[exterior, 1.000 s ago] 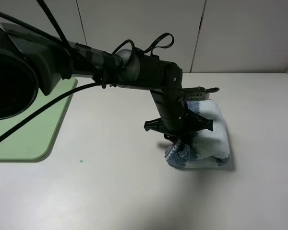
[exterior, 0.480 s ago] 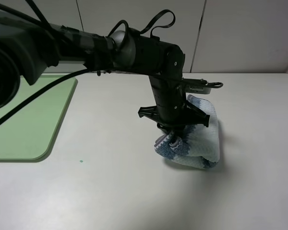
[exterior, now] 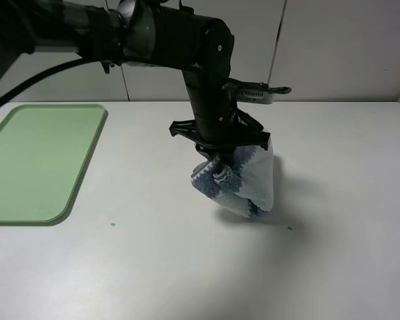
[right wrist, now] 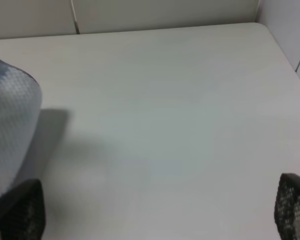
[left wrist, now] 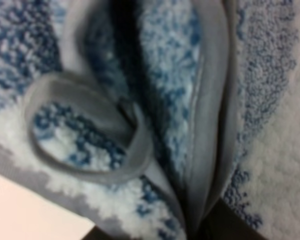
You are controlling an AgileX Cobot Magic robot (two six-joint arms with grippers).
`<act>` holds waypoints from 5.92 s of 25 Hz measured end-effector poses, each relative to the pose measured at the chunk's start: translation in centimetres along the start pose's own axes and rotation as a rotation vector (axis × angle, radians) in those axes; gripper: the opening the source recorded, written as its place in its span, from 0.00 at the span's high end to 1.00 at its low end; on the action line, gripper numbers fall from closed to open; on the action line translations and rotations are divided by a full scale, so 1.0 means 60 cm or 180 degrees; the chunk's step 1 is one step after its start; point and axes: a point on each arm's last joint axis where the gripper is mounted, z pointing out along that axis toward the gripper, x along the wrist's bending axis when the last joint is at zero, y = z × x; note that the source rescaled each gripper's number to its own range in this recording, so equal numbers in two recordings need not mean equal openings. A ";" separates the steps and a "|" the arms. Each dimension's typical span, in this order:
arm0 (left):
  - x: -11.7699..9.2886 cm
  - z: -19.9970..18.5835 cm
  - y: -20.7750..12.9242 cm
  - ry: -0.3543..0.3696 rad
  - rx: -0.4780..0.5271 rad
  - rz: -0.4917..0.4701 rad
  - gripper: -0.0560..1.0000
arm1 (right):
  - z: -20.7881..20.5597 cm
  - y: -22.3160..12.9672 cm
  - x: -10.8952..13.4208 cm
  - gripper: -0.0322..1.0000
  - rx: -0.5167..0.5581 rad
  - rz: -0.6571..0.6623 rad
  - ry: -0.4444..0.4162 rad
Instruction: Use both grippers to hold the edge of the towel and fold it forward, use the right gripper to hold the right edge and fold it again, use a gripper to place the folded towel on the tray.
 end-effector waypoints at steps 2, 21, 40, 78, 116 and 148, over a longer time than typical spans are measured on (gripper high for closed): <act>0.016 -0.013 0.005 0.0021 -0.0028 -0.0019 0.79 | 0.000 0.000 0.000 0.00 0.0000 0.0000 0.0000; 0.168 -0.103 -0.021 0.0242 -0.0094 -0.0311 0.79 | 0.000 0.000 0.000 0.00 0.0000 0.0000 0.0000; 0.385 -0.136 -0.115 0.0471 -0.0201 -0.1103 0.79 | 0.000 0.000 0.000 0.00 0.0000 0.0000 0.0000; 0.575 -0.083 -0.263 0.0920 -0.0039 -0.1490 0.78 | 0.000 0.000 0.000 0.00 0.0000 0.0000 0.0000; 0.523 -0.238 -0.291 0.1079 -0.0581 -0.1527 0.00 | 0.000 0.000 0.000 0.00 0.0000 0.0000 0.0000; 0.311 -0.465 -0.521 0.1054 -0.1597 -0.0973 0.00 | 0.000 0.000 0.000 0.00 0.0000 0.0000 0.0000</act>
